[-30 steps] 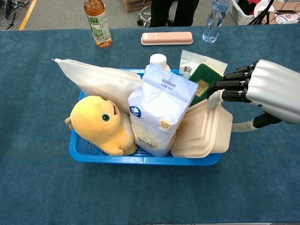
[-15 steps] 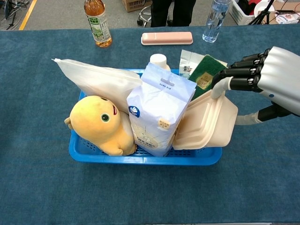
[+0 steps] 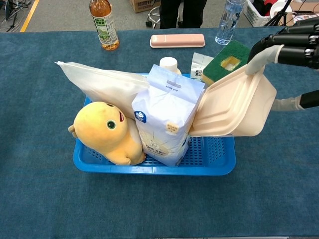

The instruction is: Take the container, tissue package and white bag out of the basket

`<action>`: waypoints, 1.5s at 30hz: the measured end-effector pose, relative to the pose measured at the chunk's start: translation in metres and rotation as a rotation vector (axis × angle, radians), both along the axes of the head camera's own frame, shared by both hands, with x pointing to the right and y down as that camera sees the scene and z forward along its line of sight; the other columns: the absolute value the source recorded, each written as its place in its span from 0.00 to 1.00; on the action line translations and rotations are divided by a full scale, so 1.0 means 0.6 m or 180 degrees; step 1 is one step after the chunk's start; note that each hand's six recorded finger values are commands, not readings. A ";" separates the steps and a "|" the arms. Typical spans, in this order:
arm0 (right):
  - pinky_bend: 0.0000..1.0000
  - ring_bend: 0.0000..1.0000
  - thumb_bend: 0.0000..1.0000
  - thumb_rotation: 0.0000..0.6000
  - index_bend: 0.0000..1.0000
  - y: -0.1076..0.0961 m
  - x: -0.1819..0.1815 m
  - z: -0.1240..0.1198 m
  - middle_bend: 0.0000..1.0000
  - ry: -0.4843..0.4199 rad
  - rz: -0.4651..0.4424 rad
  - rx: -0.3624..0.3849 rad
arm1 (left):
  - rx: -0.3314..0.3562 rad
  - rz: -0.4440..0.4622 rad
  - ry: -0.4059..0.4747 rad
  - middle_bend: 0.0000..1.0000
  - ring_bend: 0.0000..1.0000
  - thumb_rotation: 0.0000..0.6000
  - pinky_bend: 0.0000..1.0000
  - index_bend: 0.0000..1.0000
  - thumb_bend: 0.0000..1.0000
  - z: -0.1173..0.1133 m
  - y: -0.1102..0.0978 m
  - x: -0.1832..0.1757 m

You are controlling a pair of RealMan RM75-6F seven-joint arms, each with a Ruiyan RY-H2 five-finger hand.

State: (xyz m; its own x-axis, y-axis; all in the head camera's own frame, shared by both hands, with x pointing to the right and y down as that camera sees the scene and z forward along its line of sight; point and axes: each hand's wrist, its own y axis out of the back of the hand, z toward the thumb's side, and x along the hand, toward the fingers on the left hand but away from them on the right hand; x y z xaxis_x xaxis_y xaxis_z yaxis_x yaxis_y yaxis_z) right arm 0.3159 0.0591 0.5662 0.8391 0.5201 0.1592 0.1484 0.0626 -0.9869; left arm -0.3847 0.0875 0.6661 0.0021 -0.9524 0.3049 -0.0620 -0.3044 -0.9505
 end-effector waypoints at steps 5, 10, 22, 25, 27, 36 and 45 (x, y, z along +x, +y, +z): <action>0.64 0.53 0.00 1.00 0.49 0.002 0.007 -0.021 0.61 -0.0012 0.0068 0.0131 | -0.0001 0.0006 0.0004 0.18 0.12 1.00 0.29 0.30 0.24 0.001 -0.001 0.001; 0.64 0.53 0.00 1.00 0.49 0.004 0.009 -0.022 0.61 0.0002 0.0094 0.0116 | -0.0004 0.0017 0.0007 0.18 0.12 1.00 0.29 0.30 0.24 0.002 -0.002 0.003; 0.64 0.53 0.00 1.00 0.49 0.001 0.009 -0.010 0.61 0.0007 0.0100 0.0066 | -0.0011 0.0005 0.0011 0.18 0.12 1.00 0.29 0.30 0.24 0.002 -0.002 0.001; 0.64 0.53 0.00 1.00 0.49 0.002 0.008 -0.009 0.61 0.0000 0.0093 0.0043 | -0.0011 0.0009 0.0009 0.18 0.12 1.00 0.29 0.30 0.24 0.003 -0.002 0.002; 0.64 0.53 0.00 1.00 0.49 0.003 0.008 -0.008 0.61 -0.0010 0.0086 0.0013 | -0.0010 0.0009 0.0013 0.18 0.12 1.00 0.29 0.30 0.24 0.003 -0.003 0.002; 0.66 0.53 0.00 1.00 0.49 0.009 0.002 -0.004 0.61 -0.0156 0.0072 -0.0278 | -0.0030 -0.0003 0.0007 0.18 0.12 1.00 0.29 0.30 0.24 0.006 -0.003 0.000; 0.67 0.53 0.00 1.00 0.49 0.004 0.000 0.006 0.61 -0.0284 0.0108 -0.0552 | -0.0025 -0.0016 0.0013 0.18 0.12 1.00 0.29 0.30 0.24 0.007 -0.003 -0.002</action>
